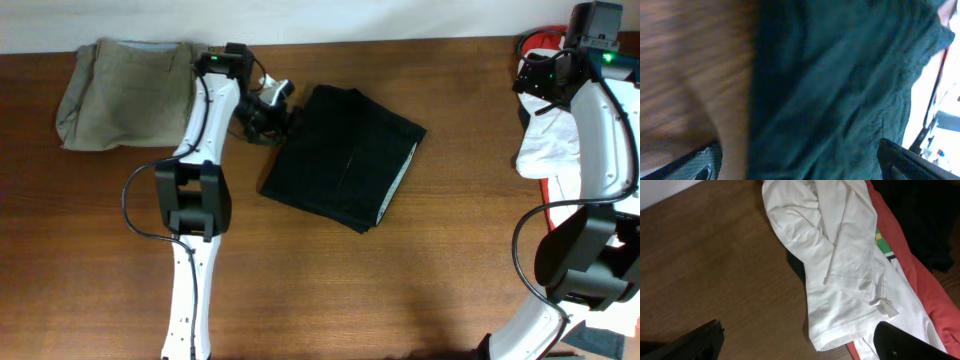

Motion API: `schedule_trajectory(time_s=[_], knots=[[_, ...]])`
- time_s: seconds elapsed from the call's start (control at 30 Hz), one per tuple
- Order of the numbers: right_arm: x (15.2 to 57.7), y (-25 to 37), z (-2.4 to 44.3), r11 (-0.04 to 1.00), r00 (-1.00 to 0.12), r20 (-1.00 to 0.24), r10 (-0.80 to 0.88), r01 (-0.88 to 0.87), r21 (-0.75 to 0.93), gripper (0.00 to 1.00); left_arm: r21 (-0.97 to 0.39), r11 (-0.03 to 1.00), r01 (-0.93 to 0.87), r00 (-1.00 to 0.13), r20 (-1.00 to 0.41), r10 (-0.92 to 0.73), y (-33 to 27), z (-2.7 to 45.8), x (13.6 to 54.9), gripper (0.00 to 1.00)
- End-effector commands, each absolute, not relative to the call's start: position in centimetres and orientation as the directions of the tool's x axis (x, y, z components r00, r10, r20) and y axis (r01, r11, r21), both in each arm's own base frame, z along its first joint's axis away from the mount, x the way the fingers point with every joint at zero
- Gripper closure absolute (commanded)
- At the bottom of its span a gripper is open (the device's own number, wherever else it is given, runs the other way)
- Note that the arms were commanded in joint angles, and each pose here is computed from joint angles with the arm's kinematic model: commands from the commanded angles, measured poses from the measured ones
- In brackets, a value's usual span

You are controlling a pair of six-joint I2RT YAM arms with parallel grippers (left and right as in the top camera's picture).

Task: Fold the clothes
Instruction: 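Grasp the folded trousers with the left gripper and lift them left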

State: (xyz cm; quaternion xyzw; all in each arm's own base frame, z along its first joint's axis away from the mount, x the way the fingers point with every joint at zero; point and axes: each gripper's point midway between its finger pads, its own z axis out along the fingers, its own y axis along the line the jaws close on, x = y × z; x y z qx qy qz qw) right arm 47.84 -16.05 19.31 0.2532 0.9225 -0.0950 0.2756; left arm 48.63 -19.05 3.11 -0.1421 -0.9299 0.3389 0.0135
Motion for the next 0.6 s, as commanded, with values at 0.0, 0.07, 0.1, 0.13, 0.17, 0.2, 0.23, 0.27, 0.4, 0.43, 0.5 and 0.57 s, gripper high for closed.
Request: schedule_trajectory(time_s=[0.0, 0.07, 0.1, 0.13, 0.17, 0.2, 0.23, 0.27, 0.4, 0.43, 0.5, 0.57], knots=[[47.9, -16.1, 20.3, 0.852, -0.710, -0.577, 0.405, 0.521, -0.044, 0.01, -0.657, 0.692, 0.299, -0.928, -0.033, 0.370, -21.5, 0.8, 46.3, 0.01], [47.9, -16.1, 20.3, 0.852, -0.710, -0.577, 0.405, 0.522, -0.044, 0.01, -0.657, 0.689, 0.306, -0.925, -0.035, 0.378, -22.0, 0.8, 46.2, 0.09], [47.9, -16.1, 20.3, 0.852, -0.710, -0.577, 0.405, 0.521, -0.044, 0.01, -0.656, 0.688, 0.310, -0.924, -0.038, 0.380, -22.1, 0.8, 46.2, 0.28], [47.9, -16.1, 20.3, 0.852, -0.710, -0.577, 0.405, 0.522, -0.044, 0.01, -0.656, 0.688, 0.311, -0.924, -0.041, 0.380, -22.1, 0.8, 46.3, 0.44], [47.9, -16.1, 20.3, 0.852, -0.710, -0.577, 0.405, 0.521, -0.044, 0.01, -0.655, 0.692, 0.303, -0.927, -0.035, 0.373, -22.1, 0.8, 46.3, 0.59], [47.9, -16.1, 20.3, 0.852, -0.710, -0.577, 0.405, 0.522, -0.044, 0.02, -0.654, 0.699, 0.289, -0.932, -0.025, 0.362, -22.0, 0.7, 46.3, 0.66], [47.9, -16.1, 20.3, 0.852, -0.710, -0.577, 0.405, 0.521, -0.044, 0.01, -0.635, 0.726, 0.264, -0.940, -0.001, 0.341, -21.7, 0.5, 46.4, 0.71], [47.9, -16.1, 20.3, 0.852, -0.710, -0.577, 0.405, 0.521, -0.044, 0.01, -0.575, 0.787, 0.223, -0.953, 0.040, 0.300, -20.6, -0.3, 46.6, 0.76], [47.9, -16.1, 20.3, 0.852, -0.710, -0.577, 0.405, 0.521, -0.044, 0.01, -0.480, 0.855, 0.193, -0.966, 0.058, 0.251, -17.7, -0.7, 47.5, 0.93], [47.9, -16.1, 20.3, 0.852, -0.710, -0.577, 0.405, 0.521, -0.044, 0.01, -0.470, 0.863, 0.186, -0.970, 0.054, 0.239, -17.1, -0.4, 47.8, 0.94], [47.9, -16.1, 20.3, 0.852, -0.710, -0.577, 0.405, 0.522, -0.044, 0.01, -0.387, 0.910, 0.148, -0.984, 0.031, 0.174, -13.7, 0.9, 49.3, 0.99], [47.9, -16.1, 20.3, 0.852, -0.710, -0.577, 0.405, 0.522, -0.044, 0.01, -0.382, 0.917, 0.113, -0.993, -0.020, 0.114, -10.6, 3.1, 50.8, 0.99]])
